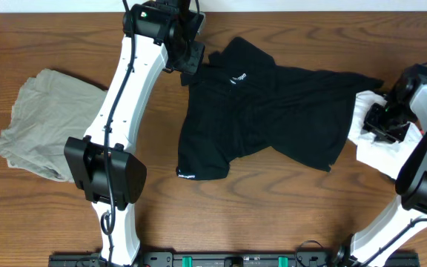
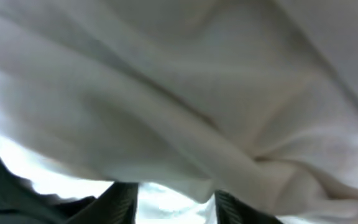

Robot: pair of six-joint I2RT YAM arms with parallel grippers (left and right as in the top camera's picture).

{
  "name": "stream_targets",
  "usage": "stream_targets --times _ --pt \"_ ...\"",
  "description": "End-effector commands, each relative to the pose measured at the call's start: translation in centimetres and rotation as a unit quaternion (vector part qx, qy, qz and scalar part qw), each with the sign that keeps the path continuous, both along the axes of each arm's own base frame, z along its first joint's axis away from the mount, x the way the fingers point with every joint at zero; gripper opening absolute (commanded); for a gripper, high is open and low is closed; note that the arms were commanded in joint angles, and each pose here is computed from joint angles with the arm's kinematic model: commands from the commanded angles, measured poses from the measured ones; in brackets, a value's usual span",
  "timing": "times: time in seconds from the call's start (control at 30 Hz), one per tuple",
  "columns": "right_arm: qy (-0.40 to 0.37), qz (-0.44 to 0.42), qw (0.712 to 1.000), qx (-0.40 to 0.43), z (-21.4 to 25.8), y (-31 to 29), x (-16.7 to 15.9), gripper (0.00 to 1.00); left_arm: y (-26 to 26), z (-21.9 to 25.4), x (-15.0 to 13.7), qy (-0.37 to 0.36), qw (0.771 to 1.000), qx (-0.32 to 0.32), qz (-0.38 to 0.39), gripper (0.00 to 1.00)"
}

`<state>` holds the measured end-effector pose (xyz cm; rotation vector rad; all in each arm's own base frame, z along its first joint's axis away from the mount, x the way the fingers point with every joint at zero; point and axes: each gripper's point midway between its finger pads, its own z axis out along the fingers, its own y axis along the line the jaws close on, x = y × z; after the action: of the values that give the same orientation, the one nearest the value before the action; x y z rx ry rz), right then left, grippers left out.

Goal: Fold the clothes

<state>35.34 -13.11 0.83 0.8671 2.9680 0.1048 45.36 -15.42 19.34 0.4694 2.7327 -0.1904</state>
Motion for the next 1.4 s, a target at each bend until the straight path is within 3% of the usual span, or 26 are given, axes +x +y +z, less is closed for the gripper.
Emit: stream_targets --times 0.0,0.37,0.77,1.03,1.23,1.37 --pt "-0.014 -0.019 1.000 -0.003 -2.3 -1.4 0.5 0.41 0.1 1.3 -0.5 -0.010 1.000 -0.006 -0.002 0.42" --pt "-0.138 -0.128 0.980 -0.057 -0.9 -9.1 4.2 0.47 0.2 1.1 -0.8 -0.003 1.000 -0.004 -0.002 0.43" --pt "-0.164 -0.290 0.940 -0.067 -0.3 -15.6 1.7 0.48 0.2 1.1 -0.9 -0.002 1.000 -0.004 -0.002 0.43" --pt "-0.212 -0.215 0.953 -0.027 2.3 -12.9 4.4 0.53 0.4 0.9 -1.3 0.008 1.000 -0.001 -0.002 0.43" --pt "-0.308 -0.134 0.939 -0.072 12.5 -10.0 6.8 0.57 0.0 0.8 -1.9 0.016 1.000 0.001 -0.007 0.43" --pt "-0.310 -0.074 0.945 -0.072 17.7 -5.1 4.6 0.55 -0.4 0.4 -3.3 0.038 0.999 0.013 -0.028 0.43"
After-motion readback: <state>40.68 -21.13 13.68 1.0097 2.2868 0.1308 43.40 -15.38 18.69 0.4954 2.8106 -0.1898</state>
